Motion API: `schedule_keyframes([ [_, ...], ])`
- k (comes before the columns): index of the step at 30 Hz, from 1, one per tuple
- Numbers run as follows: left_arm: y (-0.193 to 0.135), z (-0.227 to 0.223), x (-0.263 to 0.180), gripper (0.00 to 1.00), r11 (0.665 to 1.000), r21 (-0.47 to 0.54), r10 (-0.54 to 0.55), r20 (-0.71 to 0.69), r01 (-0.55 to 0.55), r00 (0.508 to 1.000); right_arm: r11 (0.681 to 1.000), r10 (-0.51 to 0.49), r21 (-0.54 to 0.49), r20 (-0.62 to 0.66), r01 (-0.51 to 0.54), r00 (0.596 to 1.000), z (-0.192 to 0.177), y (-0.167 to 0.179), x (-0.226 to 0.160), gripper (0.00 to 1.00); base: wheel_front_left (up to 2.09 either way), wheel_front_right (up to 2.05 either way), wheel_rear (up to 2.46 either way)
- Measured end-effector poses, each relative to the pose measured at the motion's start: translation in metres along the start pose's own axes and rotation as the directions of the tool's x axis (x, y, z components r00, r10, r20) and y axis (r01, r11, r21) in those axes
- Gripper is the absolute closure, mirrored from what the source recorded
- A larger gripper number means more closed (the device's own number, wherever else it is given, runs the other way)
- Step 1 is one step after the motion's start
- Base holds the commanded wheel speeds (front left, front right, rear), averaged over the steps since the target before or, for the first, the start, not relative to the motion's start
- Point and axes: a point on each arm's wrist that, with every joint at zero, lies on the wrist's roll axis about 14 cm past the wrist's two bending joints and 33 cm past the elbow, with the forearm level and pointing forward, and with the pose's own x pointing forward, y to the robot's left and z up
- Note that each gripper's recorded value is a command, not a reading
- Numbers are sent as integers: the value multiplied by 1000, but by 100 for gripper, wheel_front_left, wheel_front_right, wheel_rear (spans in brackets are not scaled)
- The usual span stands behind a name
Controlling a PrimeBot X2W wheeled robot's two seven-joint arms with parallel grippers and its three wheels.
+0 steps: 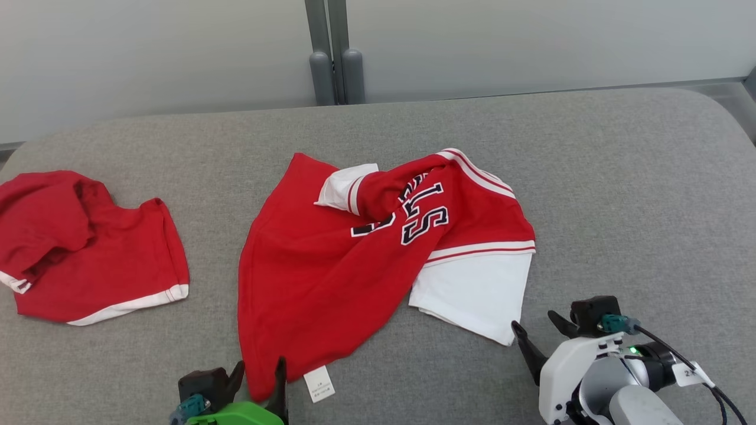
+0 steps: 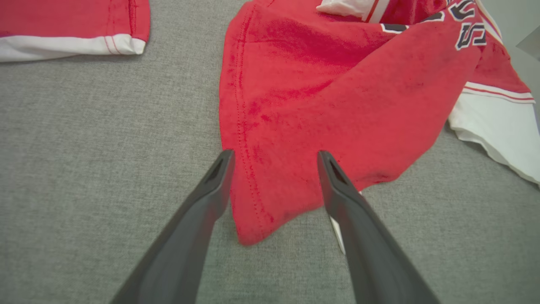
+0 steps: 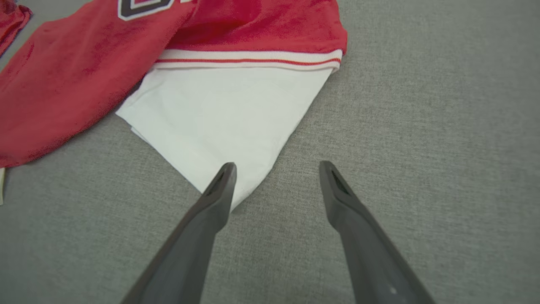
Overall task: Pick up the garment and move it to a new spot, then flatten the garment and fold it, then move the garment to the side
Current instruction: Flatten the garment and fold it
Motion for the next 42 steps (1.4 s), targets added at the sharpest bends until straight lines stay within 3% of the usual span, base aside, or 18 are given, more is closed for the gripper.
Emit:
schedule_keyframes([
  [3,4,-14,4,0,1000,16,22,-81,-20,997,999,9,-31,-87,-11,996,-11,2,9,0,0,0,0],
  [14,18,-33,6,0,997,4,74,-173,-74,982,995,89,-19,-170,-93,981,-23,27,28,0,0,0,0],
  [15,17,-35,7,11,998,3,67,-181,-68,981,995,91,-20,-174,-96,981,-23,27,29,0,0,0,0],
  [17,17,-37,9,69,998,-13,61,-192,-64,979,994,103,-13,-187,-108,977,-25,31,32,0,0,0,0],
  [18,15,-39,10,100,998,-15,52,-204,-56,978,994,111,2,-191,-112,975,-25,32,34,64,0,0,0],
  [19,14,-41,12,100,999,-16,41,-214,-45,976,993,114,8,-193,-114,975,-24,33,34,100,0,0,0],
  [23,1,-40,19,100,997,-80,-22,-229,4,973,991,104,95,-120,-93,987,-8,24,37,100,0,0,0],
  [27,-21,-8,27,100,978,-187,-118,-140,91,983,977,75,196,65,-87,995,45,1,27,100,0,0,0],
  [31,-42,63,25,100,968,-116,-218,49,222,975,960,46,257,230,-106,972,98,-31,-13,100,0,0,0],
  [34,-71,111,5,100,937,-70,-329,156,343,931,945,42,284,391,-164,919,152,-47,-57,100,0,0,0],
  [38,-113,181,-30,100,866,-6,-476,299,500,827,953,23,239,550,-184,835,212,-68,-122,100,0,0,0],
  [42,-144,239,-43,100,801,80,-577,370,594,728,969,29,168,653,-182,757,264,-84,-161,100,0,0,0],
])
